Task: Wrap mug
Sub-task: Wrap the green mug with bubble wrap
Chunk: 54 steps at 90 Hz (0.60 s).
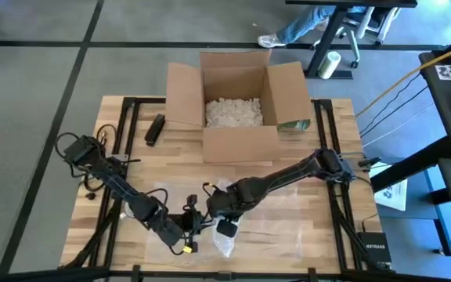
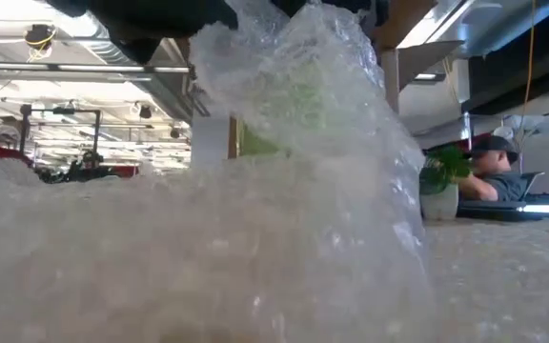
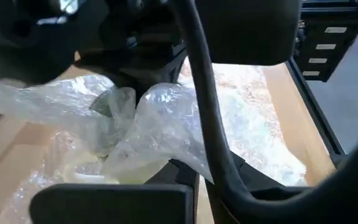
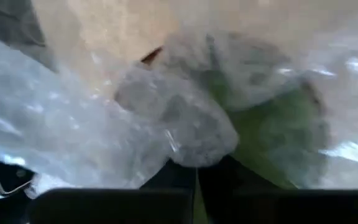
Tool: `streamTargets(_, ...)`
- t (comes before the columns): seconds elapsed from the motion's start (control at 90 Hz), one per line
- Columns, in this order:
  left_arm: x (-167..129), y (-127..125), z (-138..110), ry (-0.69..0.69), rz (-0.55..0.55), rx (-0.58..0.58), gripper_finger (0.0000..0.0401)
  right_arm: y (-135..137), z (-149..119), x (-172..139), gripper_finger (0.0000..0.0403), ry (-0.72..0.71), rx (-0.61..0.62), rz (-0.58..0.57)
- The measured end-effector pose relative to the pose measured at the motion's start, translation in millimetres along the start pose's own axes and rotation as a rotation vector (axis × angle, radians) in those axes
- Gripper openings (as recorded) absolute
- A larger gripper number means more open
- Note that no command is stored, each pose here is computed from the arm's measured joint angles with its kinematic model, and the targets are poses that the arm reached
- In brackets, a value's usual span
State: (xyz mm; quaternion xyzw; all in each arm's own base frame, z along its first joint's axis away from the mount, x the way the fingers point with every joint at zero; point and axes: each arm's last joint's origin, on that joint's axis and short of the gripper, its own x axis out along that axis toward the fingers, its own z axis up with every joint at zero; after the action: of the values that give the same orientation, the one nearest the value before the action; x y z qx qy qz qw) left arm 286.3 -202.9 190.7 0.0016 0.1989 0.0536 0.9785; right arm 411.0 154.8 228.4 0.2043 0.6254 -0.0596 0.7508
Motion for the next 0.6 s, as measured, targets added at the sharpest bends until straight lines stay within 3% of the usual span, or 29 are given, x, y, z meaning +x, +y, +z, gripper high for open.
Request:
streamTargets(0.211,0,0,-2,0.017,-0.004,0.016,0.0000,3,-3,-24,0.0000,-0.076,0.004,0.018)
streamTargets(0.6,4,4,-1,0.018,0.008,0.009,0.0000,12,-18,-42,0.0000,-0.142,-0.008,-0.021)
